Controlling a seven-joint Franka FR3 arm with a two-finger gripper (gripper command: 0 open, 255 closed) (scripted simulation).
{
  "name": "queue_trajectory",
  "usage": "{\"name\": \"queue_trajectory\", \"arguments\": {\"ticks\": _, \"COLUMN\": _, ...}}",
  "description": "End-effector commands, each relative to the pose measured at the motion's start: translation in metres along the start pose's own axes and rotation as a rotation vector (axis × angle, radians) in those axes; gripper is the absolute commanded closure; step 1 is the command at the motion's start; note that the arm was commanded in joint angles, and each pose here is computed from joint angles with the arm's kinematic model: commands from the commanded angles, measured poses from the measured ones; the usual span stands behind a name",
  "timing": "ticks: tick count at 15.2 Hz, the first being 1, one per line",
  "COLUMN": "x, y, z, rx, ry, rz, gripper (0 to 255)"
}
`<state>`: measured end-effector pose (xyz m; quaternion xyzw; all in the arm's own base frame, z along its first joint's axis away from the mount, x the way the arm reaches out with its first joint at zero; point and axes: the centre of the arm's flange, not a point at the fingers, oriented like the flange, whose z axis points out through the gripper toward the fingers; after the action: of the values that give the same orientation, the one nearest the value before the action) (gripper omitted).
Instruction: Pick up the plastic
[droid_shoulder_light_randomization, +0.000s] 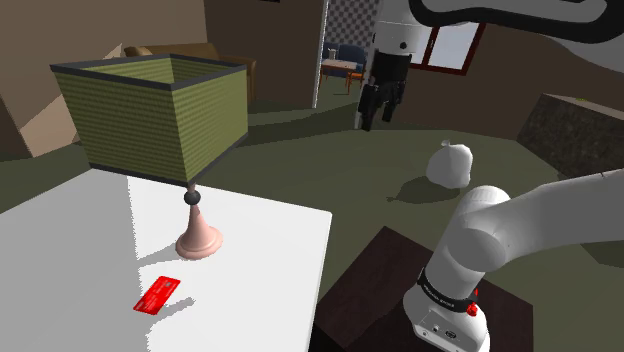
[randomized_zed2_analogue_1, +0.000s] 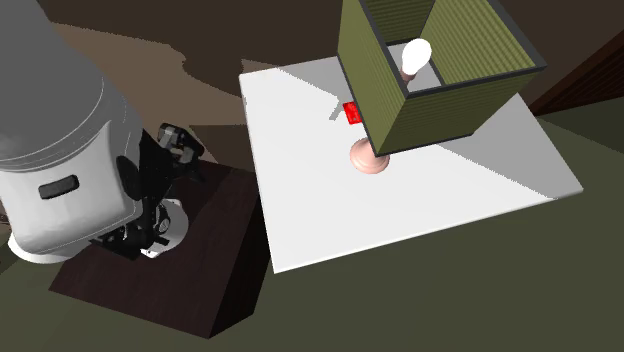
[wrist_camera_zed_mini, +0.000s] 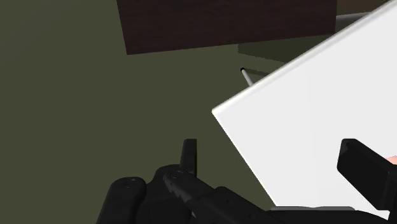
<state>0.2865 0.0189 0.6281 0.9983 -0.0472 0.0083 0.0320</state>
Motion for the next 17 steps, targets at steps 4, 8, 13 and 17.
{"name": "queue_trajectory", "arguments": {"ticks": 4, "x": 0.006, "y": -0.029, "z": 0.022, "rx": 0.025, "ry": -0.044, "rz": 0.059, "gripper": 0}}
{"name": "queue_trajectory", "arguments": {"ticks": 8, "x": 0.015, "y": -0.068, "z": 0.051, "rx": 0.058, "ry": -0.102, "rz": 0.137, "gripper": 0}}
{"name": "queue_trajectory", "arguments": {"ticks": 13, "x": 0.029, "y": -0.117, "z": 0.085, "rx": 0.099, "ry": -0.175, "rz": 0.234, "gripper": 0}}
{"name": "queue_trajectory", "arguments": {"ticks": 17, "x": 0.041, "y": -0.156, "z": 0.112, "rx": 0.132, "ry": -0.233, "rz": 0.312, "gripper": 0}}
